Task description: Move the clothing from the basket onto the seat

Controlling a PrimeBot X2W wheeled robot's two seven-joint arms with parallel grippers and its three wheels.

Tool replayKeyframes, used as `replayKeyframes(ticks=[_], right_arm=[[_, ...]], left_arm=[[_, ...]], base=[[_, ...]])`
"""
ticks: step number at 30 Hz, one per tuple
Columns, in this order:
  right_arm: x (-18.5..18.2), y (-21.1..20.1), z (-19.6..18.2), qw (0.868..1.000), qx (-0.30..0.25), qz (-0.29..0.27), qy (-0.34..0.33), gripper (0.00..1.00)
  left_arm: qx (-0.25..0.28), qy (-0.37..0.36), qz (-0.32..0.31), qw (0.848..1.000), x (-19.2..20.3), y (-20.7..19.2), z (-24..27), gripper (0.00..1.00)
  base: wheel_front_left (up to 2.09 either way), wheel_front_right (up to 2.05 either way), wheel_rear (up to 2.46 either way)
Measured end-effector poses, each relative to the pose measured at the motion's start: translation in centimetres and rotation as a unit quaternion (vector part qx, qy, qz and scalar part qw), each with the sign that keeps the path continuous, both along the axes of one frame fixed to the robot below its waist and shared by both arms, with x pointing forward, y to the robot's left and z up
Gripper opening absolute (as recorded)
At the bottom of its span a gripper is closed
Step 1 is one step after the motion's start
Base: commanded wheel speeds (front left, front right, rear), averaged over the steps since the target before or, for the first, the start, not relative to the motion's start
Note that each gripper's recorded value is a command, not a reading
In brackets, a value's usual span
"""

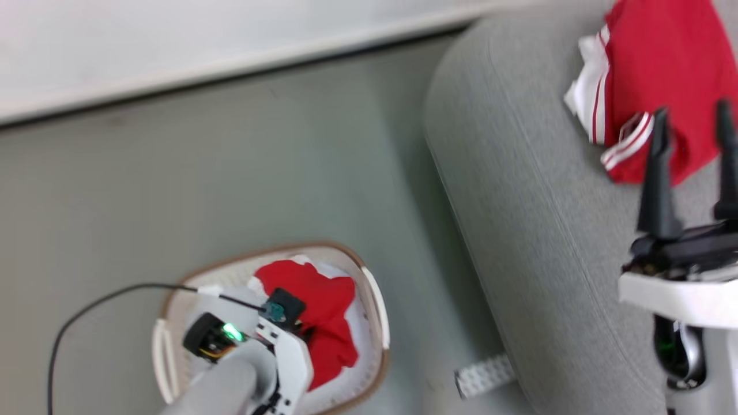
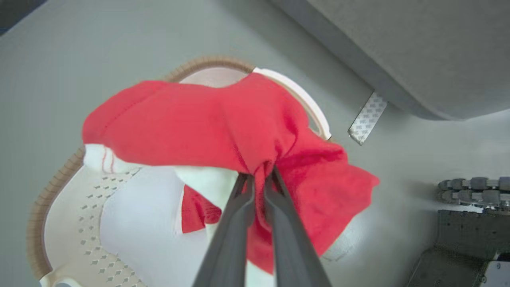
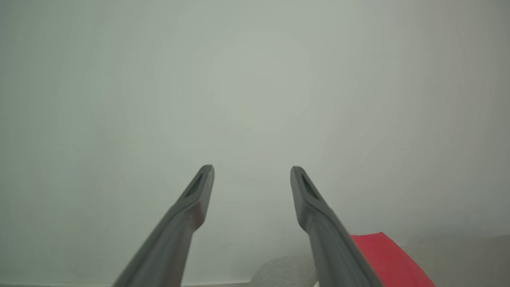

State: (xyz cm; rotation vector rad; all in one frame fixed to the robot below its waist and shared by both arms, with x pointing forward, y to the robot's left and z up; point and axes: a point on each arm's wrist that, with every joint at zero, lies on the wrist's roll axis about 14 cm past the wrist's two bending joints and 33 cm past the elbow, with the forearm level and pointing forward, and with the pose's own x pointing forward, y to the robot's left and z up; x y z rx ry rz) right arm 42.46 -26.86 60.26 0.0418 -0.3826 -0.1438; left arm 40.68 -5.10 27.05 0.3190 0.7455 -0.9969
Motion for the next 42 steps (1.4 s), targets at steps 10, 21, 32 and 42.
replayKeyframes(ticks=[10, 21, 32, 42], right_arm=[[-2.7, 3.8, 1.1, 0.998, 0.017, 0.065, -0.012, 1.00], [-3.6, 9.4, 0.2, 0.989, 0.040, 0.146, -0.002, 1.00], [-4.3, 13.6, -0.7, 0.978, 0.040, 0.205, 0.015, 1.00], [-4.6, 15.8, -2.8, 0.970, 0.036, 0.236, 0.048, 1.00]], left_arm=[[-0.129, -0.095, 0.083, 0.984, 0.8, -0.3, 10.4, 0.00], [-0.232, -0.209, 0.132, 0.941, 3.3, 1.6, 21.8, 0.00], [-0.304, -0.321, 0.146, 0.885, 4.2, 3.9, 31.9, 0.00], [-0.319, -0.357, 0.134, 0.868, 2.9, 4.3, 35.6, 0.00]], base=[[0.00, 0.00, 0.00], [0.00, 0.00, 0.00], [0.00, 0.00, 0.00], [0.00, 0.00, 0.00]])
